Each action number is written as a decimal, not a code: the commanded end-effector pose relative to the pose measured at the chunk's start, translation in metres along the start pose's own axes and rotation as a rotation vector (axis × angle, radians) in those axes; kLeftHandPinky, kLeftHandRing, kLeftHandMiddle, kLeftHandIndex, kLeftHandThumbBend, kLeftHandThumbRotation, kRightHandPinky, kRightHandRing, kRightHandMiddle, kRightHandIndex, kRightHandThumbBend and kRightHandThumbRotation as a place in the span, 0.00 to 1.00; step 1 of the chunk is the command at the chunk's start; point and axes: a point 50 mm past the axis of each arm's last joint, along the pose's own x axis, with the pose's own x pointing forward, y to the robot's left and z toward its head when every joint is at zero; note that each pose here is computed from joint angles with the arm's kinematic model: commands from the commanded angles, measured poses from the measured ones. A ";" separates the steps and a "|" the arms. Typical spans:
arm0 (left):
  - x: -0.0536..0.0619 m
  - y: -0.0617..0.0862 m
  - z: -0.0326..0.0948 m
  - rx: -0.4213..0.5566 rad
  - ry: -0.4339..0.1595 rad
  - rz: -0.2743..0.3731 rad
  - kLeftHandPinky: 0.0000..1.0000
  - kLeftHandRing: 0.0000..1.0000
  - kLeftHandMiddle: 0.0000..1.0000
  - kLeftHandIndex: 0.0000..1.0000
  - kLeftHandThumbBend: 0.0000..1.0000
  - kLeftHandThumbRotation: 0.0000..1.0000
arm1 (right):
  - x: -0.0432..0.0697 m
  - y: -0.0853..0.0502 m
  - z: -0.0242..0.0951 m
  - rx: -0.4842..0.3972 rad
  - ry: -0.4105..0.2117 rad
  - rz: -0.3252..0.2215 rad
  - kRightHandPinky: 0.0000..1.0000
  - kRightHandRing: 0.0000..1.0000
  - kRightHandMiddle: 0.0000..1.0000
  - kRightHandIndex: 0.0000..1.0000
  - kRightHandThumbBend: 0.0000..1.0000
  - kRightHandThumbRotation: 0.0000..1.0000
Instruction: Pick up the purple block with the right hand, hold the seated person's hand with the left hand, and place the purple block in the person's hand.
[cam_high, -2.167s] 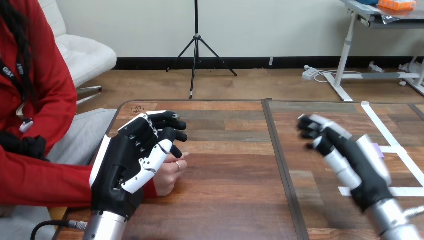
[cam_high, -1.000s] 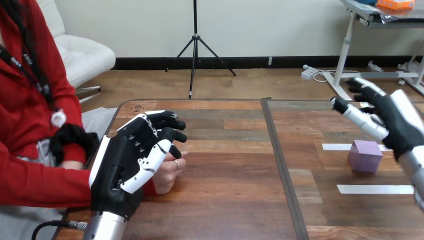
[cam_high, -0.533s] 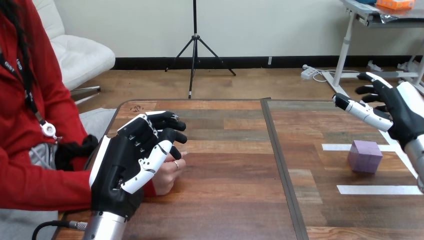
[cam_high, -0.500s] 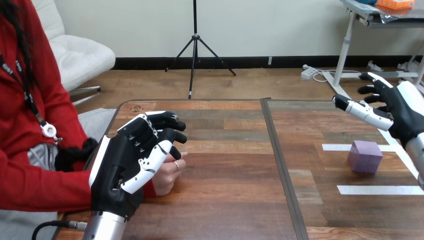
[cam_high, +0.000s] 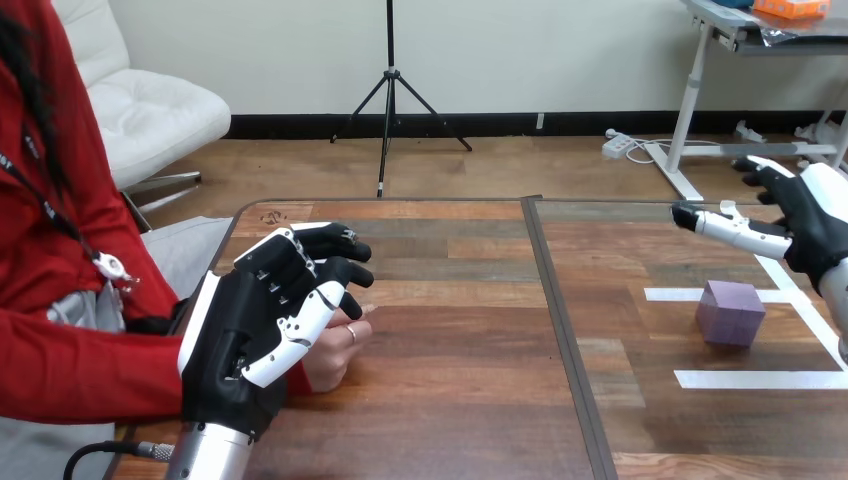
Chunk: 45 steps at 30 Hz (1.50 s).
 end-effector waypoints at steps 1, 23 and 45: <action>0.012 0.001 0.009 0.004 -0.063 -0.007 0.37 0.55 0.60 0.57 0.42 0.21 | 0.013 -0.024 0.020 -0.020 -0.024 -0.075 0.71 0.87 0.89 0.90 1.00 0.65; 0.012 0.001 0.011 0.009 -0.064 -0.015 0.38 0.54 0.60 0.57 0.41 0.18 | 0.013 -0.006 0.006 -0.051 0.126 0.011 0.69 0.85 0.89 0.90 1.00 0.47; 0.013 0.002 0.011 -0.003 -0.064 -0.013 0.38 0.54 0.59 0.57 0.44 0.18 | 0.009 0.013 -0.003 -0.111 0.206 0.105 0.68 0.84 0.88 0.88 1.00 0.50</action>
